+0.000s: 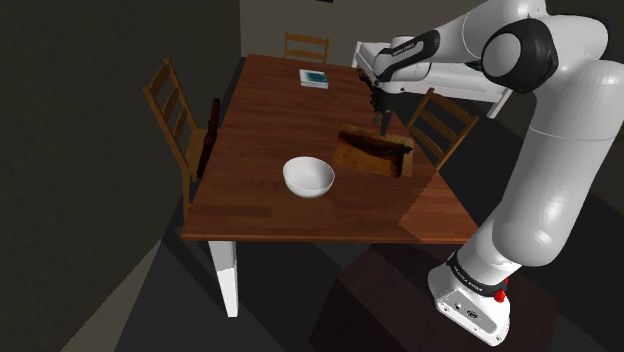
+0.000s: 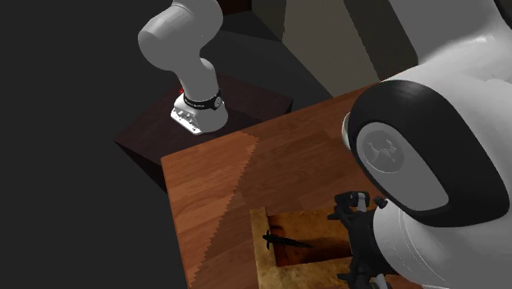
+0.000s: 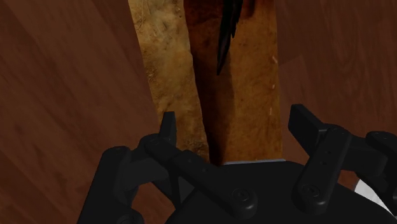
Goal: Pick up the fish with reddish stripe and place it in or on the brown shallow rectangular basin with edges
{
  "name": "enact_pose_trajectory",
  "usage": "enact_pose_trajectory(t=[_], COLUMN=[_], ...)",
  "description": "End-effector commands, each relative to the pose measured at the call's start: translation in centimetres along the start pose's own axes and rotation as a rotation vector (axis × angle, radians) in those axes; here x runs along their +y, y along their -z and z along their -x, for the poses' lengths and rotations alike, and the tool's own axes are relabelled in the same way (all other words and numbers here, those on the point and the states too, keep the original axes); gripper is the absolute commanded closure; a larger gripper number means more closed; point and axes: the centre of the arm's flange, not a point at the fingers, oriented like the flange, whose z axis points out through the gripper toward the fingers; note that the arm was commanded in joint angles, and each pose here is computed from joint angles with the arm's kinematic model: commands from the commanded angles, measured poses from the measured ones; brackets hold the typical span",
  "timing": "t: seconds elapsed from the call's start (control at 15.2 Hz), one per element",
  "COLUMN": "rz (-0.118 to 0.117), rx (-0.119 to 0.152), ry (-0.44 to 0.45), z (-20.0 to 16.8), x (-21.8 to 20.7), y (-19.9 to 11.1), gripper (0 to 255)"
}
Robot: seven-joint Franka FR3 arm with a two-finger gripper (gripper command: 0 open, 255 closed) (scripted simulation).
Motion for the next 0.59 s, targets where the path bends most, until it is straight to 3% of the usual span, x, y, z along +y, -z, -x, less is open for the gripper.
enact_pose_trajectory(t=[0.0, 0.53], rz=[-0.001, -0.001], rx=[0.0, 0.0], ry=[0.0, 0.0], z=[0.1, 0.1], x=[0.0, 0.0], y=[2.5, 3.5], gripper=[0, 0])
